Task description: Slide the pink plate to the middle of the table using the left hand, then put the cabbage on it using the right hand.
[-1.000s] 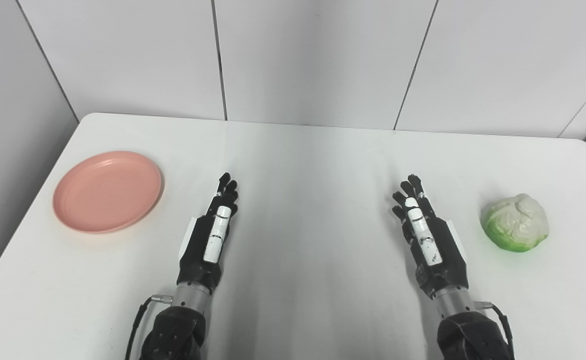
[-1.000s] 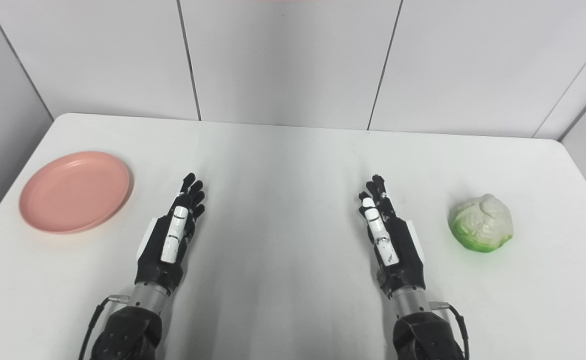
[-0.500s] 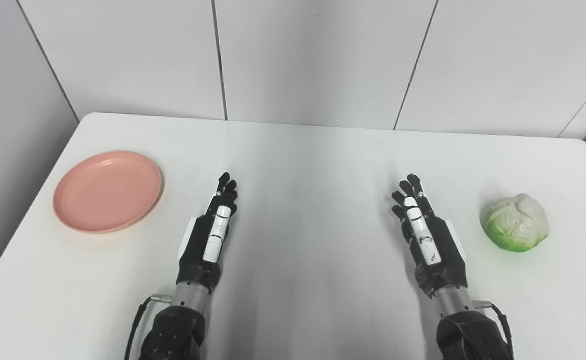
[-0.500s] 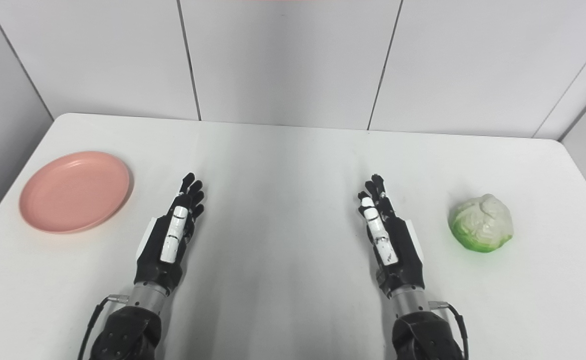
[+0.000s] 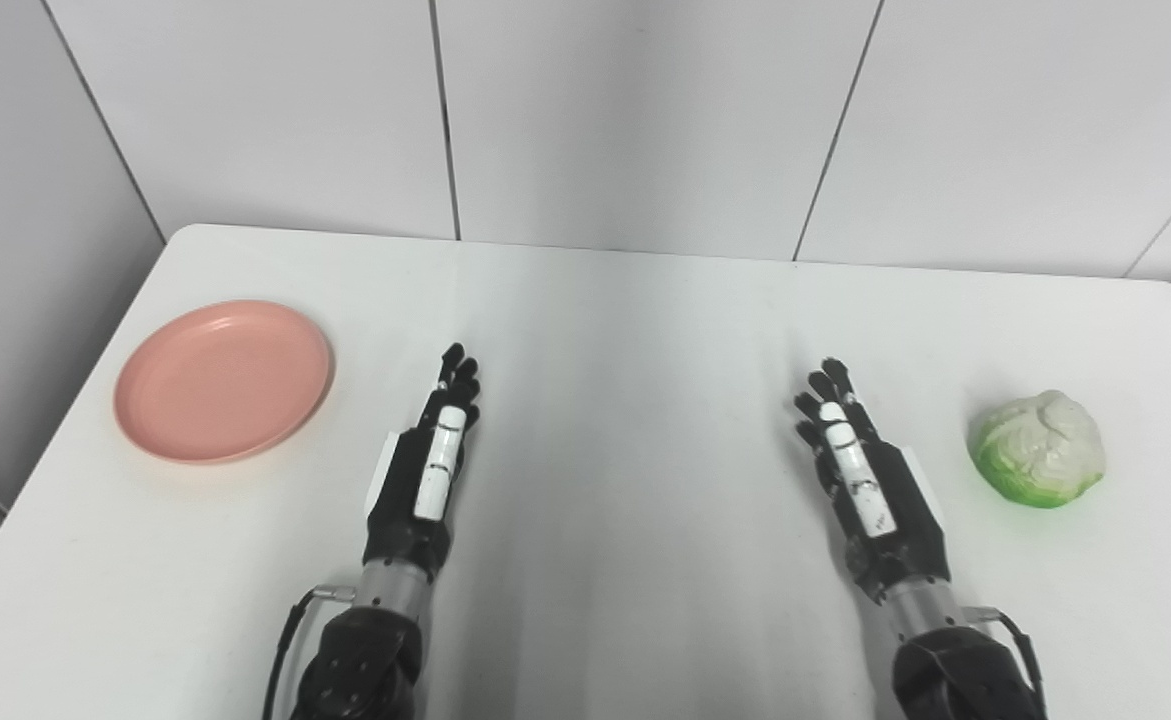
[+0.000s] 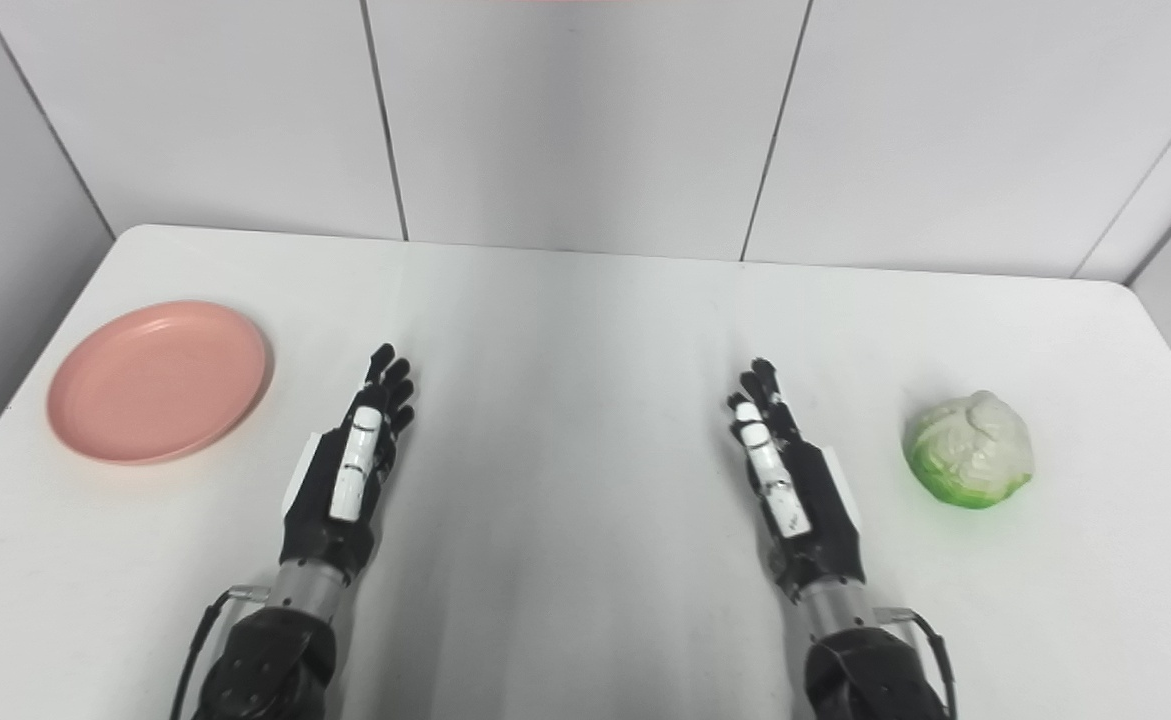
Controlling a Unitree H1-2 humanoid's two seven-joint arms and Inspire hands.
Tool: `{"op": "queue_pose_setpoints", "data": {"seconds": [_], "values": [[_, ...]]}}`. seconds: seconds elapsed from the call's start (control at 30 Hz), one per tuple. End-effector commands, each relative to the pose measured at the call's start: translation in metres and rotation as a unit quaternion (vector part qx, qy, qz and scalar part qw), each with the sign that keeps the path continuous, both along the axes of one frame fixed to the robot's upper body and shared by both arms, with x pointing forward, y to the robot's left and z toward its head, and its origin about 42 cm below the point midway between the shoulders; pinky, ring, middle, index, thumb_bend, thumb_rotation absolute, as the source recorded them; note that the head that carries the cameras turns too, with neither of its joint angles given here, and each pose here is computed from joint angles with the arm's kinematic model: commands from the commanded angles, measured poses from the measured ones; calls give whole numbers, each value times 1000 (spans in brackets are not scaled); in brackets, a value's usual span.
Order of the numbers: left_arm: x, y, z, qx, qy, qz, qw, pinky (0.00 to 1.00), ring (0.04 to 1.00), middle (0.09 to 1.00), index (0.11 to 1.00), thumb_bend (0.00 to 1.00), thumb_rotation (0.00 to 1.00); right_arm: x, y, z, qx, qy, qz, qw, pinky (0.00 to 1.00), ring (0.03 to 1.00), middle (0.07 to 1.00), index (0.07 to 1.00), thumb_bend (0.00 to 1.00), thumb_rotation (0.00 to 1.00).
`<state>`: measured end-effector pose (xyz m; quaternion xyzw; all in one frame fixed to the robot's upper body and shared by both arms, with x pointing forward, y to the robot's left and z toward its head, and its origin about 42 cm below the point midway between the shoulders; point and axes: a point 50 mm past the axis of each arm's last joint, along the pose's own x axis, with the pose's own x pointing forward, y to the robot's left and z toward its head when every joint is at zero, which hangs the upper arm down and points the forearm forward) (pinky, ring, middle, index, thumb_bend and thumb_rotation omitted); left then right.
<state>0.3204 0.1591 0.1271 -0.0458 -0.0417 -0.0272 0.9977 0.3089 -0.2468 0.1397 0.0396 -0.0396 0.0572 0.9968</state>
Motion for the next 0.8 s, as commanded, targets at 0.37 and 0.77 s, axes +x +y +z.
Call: {"op": "queue_pose_setpoints", "data": {"seconds": [0.37, 0.77], "values": [[64, 69, 71, -66, -146, 147, 976, 999, 978, 976, 978, 686, 989, 14, -29, -17, 32, -42, -5, 999, 948, 941, 957, 992, 621, 775], [66, 175, 97, -55, -191, 283, 938, 866, 830, 815, 809, 703, 999, 18, -28, -24, 38, -45, -6, 998, 903, 916, 931, 956, 634, 745]]}}
